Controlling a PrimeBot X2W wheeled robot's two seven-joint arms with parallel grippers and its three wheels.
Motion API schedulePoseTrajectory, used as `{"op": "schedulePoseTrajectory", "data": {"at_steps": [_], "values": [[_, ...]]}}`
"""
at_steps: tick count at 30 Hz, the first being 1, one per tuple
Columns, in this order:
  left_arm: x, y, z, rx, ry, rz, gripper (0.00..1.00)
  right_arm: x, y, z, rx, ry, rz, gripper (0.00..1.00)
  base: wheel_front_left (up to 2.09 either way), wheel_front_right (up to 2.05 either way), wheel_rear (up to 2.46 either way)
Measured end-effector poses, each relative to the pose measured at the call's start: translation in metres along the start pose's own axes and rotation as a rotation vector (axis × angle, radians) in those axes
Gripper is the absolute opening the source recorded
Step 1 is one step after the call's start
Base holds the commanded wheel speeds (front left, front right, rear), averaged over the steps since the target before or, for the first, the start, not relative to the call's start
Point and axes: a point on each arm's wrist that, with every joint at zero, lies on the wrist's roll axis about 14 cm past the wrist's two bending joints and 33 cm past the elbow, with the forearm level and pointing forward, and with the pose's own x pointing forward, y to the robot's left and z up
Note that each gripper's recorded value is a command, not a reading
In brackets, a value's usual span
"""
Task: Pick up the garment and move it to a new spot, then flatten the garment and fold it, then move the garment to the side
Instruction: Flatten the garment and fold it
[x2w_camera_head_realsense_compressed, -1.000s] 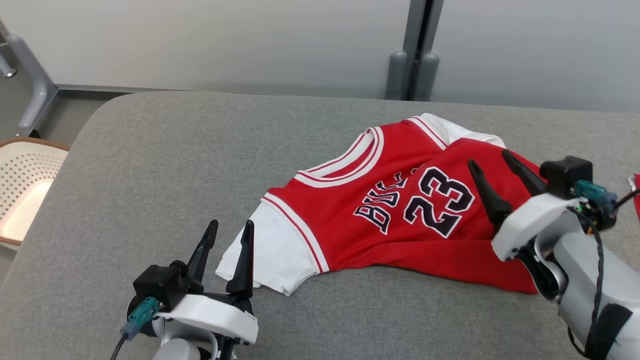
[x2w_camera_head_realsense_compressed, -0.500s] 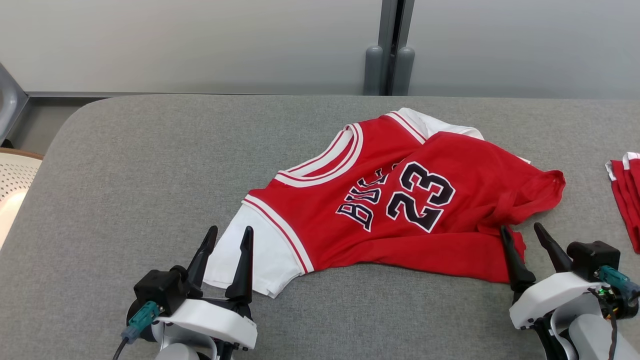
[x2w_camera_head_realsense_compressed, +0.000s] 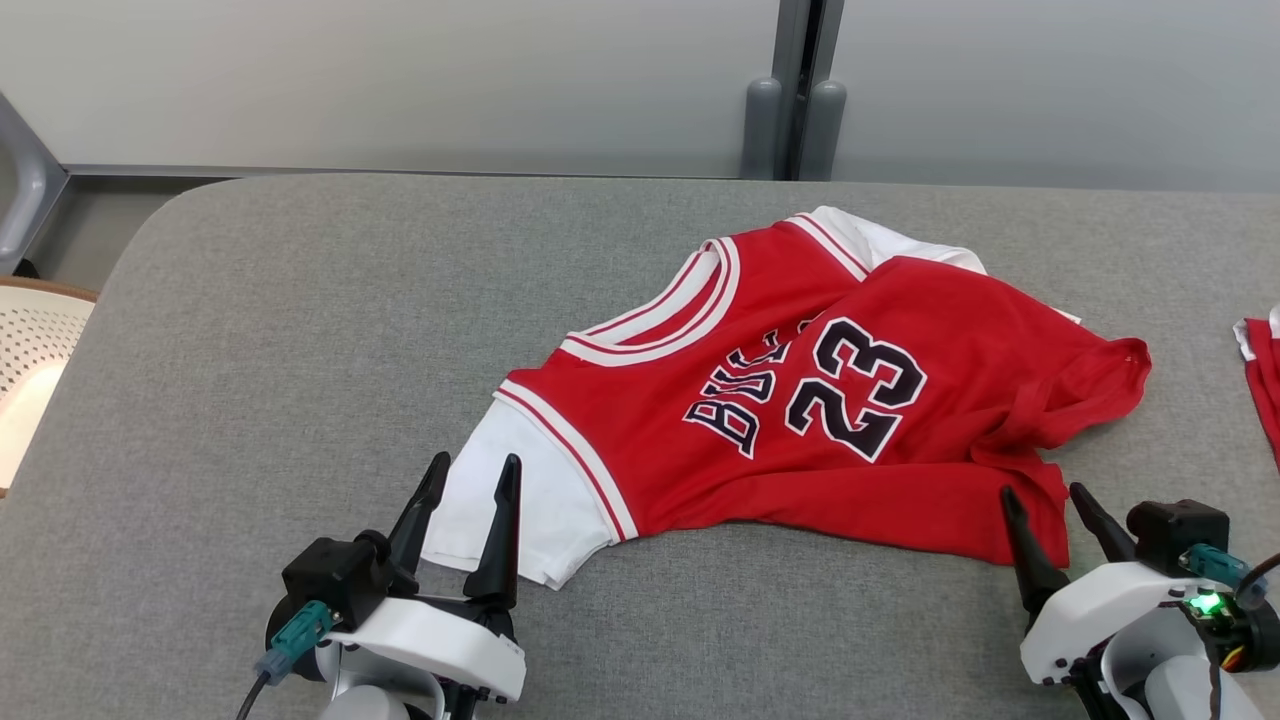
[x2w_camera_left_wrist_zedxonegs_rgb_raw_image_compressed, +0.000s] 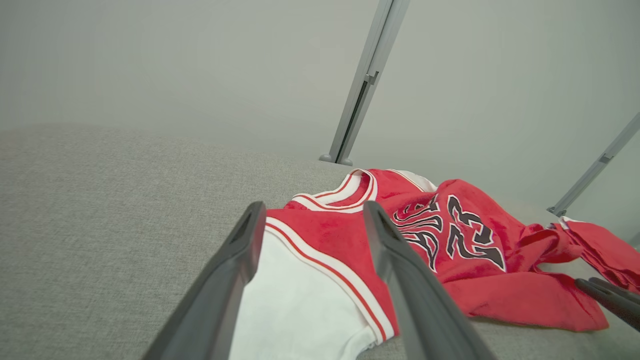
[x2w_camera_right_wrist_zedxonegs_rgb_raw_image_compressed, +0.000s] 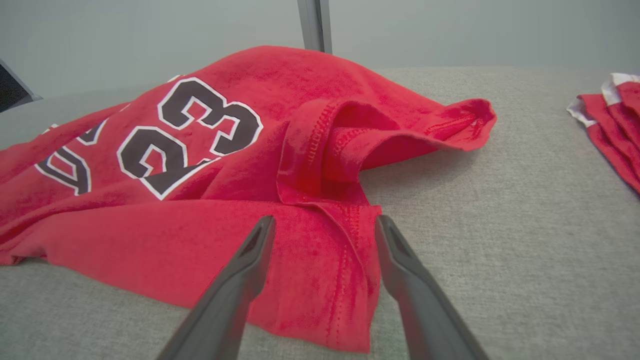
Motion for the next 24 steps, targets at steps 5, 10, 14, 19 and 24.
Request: {"op": "schedulePoseTrajectory", "data": {"at_steps": [5, 10, 14, 19, 24], "values": [[0.0, 0.003, -0.002, 0.0, 0.006, 0.01, 1.0, 0.004, -0.004, -0.002, 0.021, 0.012, -0.023, 1.0, 0.0, 0.0, 0.0], [0.003, 0.006, -0.003, 0.002, 0.011, 0.016, 1.0, 0.009, -0.005, -0.008, 0.04, 0.039, -0.031, 0.0, 0.0, 0.0, 0.0], [0.004, 0.006, -0.006, 0.002, 0.021, 0.016, 1.0, 0.011, -0.006, -0.007, 0.041, 0.032, -0.033, 0.0, 0.0, 0.0, 0.0], [0.005, 0.002, -0.008, 0.006, 0.024, 0.004, 1.0, 0.008, -0.007, 0.011, 0.063, -0.033, -0.041, 0.0, 0.0, 0.0, 0.0], [0.006, -0.005, -0.008, 0.003, 0.026, -0.018, 1.0, -0.013, -0.019, 0.017, 0.152, -0.043, -0.081, 0.0, 0.0, 0.0, 0.0]]}}
